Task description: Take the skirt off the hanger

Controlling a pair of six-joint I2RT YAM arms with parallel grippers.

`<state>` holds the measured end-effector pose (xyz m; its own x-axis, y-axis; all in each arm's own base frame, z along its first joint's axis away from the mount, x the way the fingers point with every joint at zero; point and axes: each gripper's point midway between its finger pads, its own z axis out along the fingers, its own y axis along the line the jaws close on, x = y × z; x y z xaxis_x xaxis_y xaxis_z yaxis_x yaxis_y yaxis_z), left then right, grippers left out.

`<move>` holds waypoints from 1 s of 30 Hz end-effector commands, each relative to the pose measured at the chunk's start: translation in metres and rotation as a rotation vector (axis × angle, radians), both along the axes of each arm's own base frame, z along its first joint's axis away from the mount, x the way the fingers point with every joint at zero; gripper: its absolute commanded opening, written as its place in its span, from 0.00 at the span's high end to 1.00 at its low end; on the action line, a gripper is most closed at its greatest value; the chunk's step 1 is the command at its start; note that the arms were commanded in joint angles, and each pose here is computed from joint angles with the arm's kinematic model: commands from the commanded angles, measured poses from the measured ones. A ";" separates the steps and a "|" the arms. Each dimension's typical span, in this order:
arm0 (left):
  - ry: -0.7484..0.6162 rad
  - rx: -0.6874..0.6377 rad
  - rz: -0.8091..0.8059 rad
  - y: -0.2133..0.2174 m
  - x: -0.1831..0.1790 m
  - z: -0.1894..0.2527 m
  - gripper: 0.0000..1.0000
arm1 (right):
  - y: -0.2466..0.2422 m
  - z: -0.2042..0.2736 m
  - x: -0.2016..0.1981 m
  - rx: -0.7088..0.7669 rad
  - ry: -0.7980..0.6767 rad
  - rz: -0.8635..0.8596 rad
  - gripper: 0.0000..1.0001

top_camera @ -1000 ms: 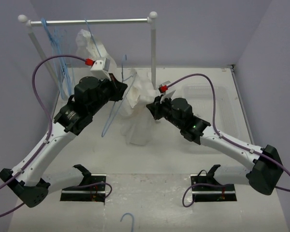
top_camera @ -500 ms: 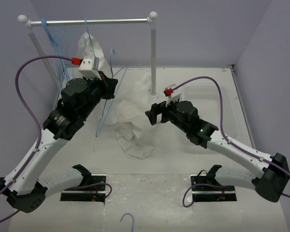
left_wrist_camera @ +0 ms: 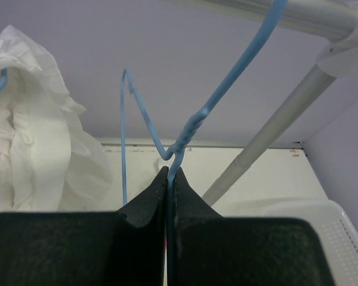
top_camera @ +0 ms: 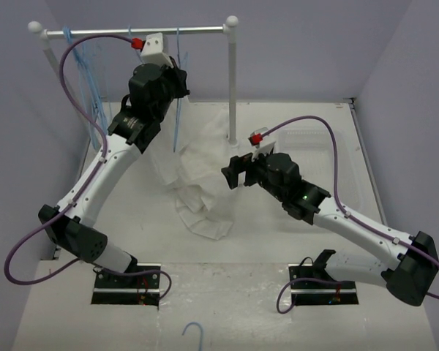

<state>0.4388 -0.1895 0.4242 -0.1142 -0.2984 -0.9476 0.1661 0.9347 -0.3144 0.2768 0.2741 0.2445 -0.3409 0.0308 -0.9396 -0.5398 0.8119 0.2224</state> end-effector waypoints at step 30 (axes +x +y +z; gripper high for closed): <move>0.009 -0.044 -0.035 0.013 0.008 0.000 0.09 | 0.015 -0.014 0.011 -0.108 -0.022 0.090 0.01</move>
<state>0.4773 -0.1863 0.3878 -0.1862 -0.2872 -0.9396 0.1548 0.9358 -0.3167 0.2888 0.2719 0.2213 -0.3389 -0.0653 -0.9386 -0.5370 0.8326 0.1359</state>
